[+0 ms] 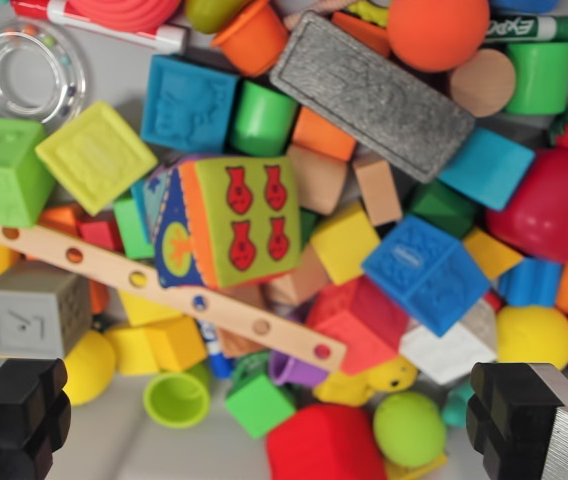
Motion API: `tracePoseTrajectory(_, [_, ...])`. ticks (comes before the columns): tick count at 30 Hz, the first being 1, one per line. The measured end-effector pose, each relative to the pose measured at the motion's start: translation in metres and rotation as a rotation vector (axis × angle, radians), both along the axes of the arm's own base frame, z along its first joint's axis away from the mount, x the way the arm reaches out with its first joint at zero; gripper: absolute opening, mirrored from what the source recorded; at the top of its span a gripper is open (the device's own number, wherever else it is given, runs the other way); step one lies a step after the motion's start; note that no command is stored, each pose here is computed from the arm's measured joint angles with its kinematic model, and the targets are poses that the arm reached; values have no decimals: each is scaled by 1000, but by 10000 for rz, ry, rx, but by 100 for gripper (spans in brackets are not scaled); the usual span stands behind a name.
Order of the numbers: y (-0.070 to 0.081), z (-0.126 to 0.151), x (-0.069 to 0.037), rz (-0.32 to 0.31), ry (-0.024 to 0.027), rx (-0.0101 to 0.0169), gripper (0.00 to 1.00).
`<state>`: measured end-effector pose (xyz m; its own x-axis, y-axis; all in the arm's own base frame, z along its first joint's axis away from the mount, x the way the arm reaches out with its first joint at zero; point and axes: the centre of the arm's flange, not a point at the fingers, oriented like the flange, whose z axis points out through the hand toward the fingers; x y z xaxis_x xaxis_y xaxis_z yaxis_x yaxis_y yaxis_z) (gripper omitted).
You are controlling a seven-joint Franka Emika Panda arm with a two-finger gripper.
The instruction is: Pick an object from the bin
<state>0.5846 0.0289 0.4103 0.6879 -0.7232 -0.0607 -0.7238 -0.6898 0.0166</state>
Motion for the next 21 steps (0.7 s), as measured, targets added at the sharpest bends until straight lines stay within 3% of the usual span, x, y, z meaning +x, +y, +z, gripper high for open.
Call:
tracePoseTrajectory(13, [0,-2,-1,249,31,12,100])
tracePoseTrajectory(21, [1,-4,-2,535,13,27,100])
